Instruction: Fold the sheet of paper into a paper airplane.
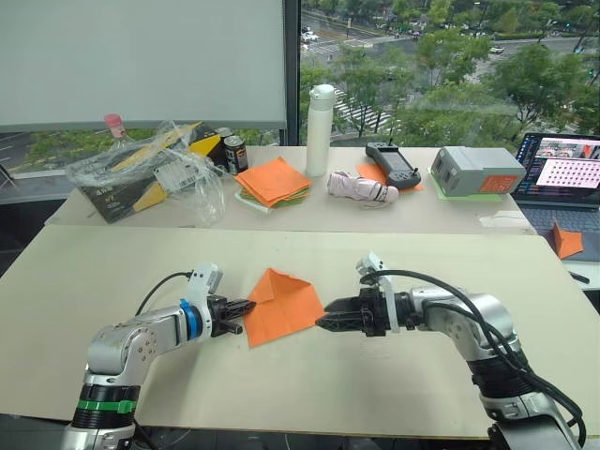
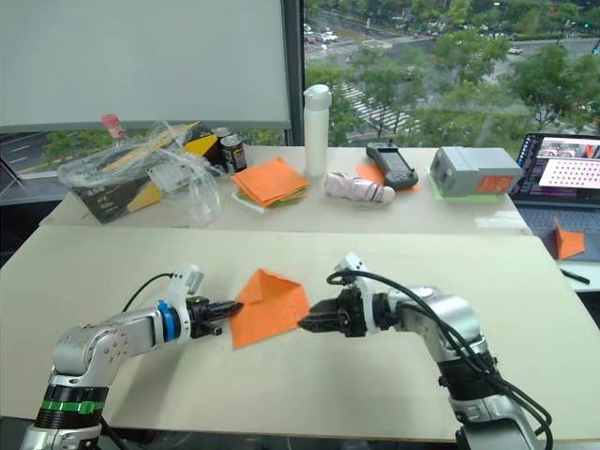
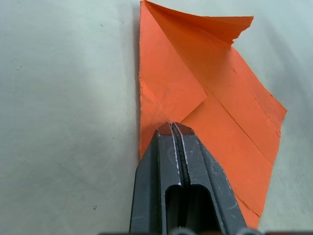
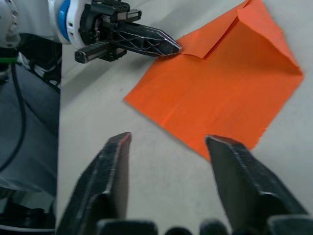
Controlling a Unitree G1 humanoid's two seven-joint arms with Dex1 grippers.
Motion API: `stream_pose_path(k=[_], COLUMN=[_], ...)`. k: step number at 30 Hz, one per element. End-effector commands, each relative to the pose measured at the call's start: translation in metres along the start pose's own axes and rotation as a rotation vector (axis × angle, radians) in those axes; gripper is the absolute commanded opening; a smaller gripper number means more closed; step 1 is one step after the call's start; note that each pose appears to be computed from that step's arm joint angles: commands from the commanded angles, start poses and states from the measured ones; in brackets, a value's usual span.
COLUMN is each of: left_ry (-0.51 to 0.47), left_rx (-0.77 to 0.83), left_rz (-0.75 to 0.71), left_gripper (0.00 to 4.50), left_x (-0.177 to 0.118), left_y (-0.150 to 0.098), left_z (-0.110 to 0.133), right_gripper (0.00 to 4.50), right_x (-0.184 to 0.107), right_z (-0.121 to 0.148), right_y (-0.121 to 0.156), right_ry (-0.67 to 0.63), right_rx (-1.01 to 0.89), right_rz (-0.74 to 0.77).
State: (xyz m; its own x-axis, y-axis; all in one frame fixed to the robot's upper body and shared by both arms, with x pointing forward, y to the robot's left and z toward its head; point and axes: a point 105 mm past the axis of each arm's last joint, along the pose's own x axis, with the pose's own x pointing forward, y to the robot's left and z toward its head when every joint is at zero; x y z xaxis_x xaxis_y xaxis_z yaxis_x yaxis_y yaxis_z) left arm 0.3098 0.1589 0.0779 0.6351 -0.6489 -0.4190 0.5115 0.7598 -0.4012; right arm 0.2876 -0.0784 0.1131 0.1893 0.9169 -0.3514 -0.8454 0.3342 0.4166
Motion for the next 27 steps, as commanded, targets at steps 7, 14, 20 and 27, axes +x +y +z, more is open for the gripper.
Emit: stream_pose_path(k=[7,14,20,27], left_ry=[0.084,0.085,0.084,0.083], left_rx=[-0.038,-0.041,-0.043,-0.044], left_rz=[0.038,0.043,0.044,0.042], left_gripper=[0.00,0.00,0.00,0.00], left_x=[0.002,0.001,0.001,0.001], left_y=[0.009,0.009,0.009,0.008], left_z=[-0.020,-0.022,-0.022,-0.022], right_gripper=[2.98,2.98,2.98,2.98], right_x=[-0.002,-0.004,-0.004,-0.001], right_z=[0.002,0.007,0.014,0.003], right_y=[-0.011,-0.012,-0.010,-0.003], right_ry=[-0.059,-0.093,-0.143,-0.107], right_rx=[0.215,0.478,0.571,0.602], right_rz=[-0.083,-0.035,0.014,0.024])
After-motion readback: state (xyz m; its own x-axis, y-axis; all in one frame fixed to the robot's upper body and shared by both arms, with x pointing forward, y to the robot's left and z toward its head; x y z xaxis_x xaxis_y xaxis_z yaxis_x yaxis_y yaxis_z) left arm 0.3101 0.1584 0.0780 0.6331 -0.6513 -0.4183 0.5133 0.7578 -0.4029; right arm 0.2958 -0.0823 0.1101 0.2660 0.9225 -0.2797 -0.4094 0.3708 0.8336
